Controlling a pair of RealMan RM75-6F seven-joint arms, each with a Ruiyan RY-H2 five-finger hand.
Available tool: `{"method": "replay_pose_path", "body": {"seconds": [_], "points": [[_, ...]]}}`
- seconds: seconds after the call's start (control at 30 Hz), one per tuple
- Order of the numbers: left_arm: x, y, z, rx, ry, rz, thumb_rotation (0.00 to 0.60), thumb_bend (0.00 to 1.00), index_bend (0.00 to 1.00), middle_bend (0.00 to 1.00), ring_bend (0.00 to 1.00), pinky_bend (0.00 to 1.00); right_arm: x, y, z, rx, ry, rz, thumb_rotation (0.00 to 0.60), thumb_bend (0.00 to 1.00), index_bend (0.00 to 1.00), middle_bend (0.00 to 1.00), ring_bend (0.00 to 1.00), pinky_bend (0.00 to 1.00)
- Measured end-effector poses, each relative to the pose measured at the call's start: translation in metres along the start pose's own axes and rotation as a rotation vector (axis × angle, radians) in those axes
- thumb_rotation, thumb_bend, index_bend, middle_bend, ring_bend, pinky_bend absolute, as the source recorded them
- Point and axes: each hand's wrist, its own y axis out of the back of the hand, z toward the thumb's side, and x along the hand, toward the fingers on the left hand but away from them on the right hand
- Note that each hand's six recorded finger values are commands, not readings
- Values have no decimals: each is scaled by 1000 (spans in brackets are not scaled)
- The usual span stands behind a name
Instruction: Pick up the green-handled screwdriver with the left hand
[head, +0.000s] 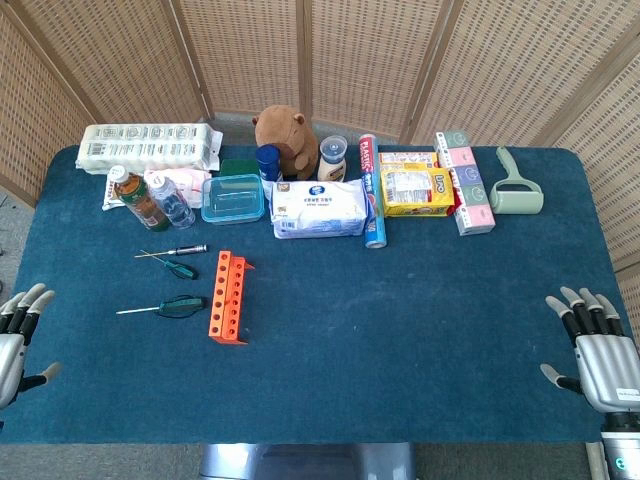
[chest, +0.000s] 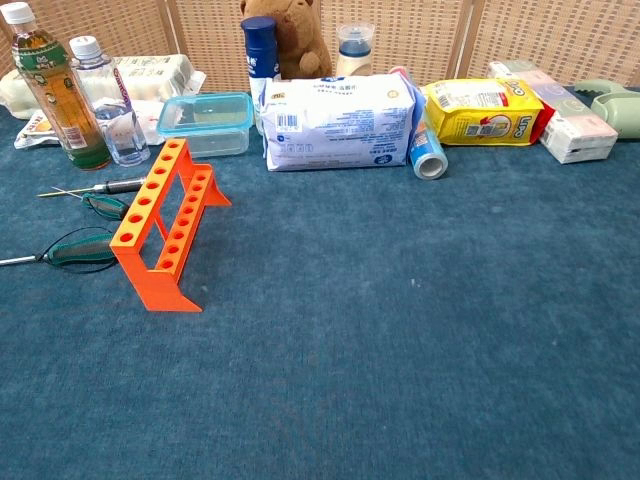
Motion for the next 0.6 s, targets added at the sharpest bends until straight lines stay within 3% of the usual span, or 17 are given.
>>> {"method": "replay_pose_path", "body": {"seconds": [0.37, 0.4, 0.47, 0.53, 0.57, 0.6], "points": [[2, -6, 0, 3, 2, -22, 600, 134, 0, 27, 30, 113, 2, 6, -2, -32, 5, -10, 600, 15, 155, 77, 23, 0], [3, -7, 0, 1, 1, -24, 600, 134, 0, 94, 105, 176, 2, 7, -3, -38, 4, -13, 600, 15, 155, 77, 23, 0], [8, -8, 2, -8, -3, -27, 600, 133, 0, 276, 336, 428, 3, 9, -4, -46, 0, -17, 600, 15, 155, 77, 23, 0], [15, -8, 5, -19, -9, -21, 600, 134, 0, 481, 601, 759, 3, 10, -7, -51, -8, -19, 600, 15, 155, 76, 24, 0], [20, -9, 7, -26, -12, -14, 600, 134, 1, 573, 688, 850, 3, 10, -8, -51, -9, -17, 600, 15, 155, 76, 25, 0], [23, -10, 9, -30, -14, -11, 600, 134, 7, 626, 725, 881, 3, 10, -8, -52, -9, -14, 600, 15, 155, 77, 26, 0]]}}
